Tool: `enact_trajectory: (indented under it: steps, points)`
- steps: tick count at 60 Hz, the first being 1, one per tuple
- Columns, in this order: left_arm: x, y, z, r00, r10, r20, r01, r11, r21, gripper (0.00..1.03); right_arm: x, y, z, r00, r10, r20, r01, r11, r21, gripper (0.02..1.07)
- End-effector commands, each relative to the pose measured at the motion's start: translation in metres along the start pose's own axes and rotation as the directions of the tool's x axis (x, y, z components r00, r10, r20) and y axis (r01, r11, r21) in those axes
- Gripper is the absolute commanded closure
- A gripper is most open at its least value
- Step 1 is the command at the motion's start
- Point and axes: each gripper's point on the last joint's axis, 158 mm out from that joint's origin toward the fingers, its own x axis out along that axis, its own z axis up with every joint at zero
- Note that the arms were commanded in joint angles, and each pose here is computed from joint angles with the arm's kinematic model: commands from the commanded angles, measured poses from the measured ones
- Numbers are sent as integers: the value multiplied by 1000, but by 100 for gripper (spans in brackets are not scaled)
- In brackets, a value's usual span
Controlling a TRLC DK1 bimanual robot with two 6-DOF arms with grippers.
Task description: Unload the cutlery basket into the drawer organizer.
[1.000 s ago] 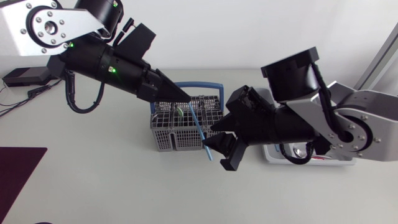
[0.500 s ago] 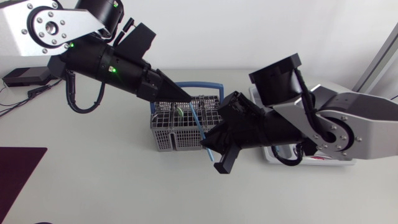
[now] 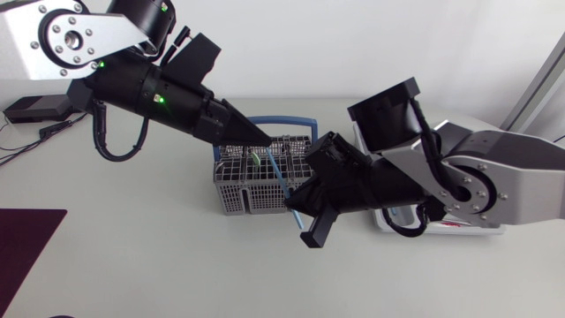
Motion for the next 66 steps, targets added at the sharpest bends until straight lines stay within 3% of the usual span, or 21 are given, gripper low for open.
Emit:
enact_trajectory:
  steps: [1, 6, 13, 29, 39, 43, 54, 66]
  points:
    - [-5, 8, 10, 1000, 10, 29, -9, 1000, -26, 50, -1, 12, 3, 999, 31, -8, -31, 999, -20, 101]
    - [-17, 14, 19, 998, 39, 56, -37, 999, -28, 19, -4, 13, 0, 999, 31, -15, -31, 999, -19, 101]
    - [-40, 25, 31, 990, 92, 103, -88, 995, -39, 6, -8, 12, -3, 999, 27, -22, -27, 1000, -14, 101]
    - [-101, 52, 40, 947, 258, 190, -258, 966, -24, 6, -35, -13, -13, 999, -43, -18, 44, 999, 29, 101]
    - [-100, 73, 4, 889, 451, 74, -456, 886, 77, 6, -60, -50, -24, 992, -126, -15, 127, 985, 118, 101]
    - [-96, 77, -7, 876, 480, 43, -481, 872, 92, 6, -65, -66, -30, 987, -161, -23, 163, 973, 161, 101]
    - [-78, 84, -34, 837, 545, -51, -532, 832, 158, 6, -76, -119, -58, 963, -254, -86, 268, 910, 317, 101]
    - [-60, 89, -52, 792, 600, -114, -570, 793, 215, 7, -78, -175, -101, 929, -305, -209, 368, 807, 463, 101]
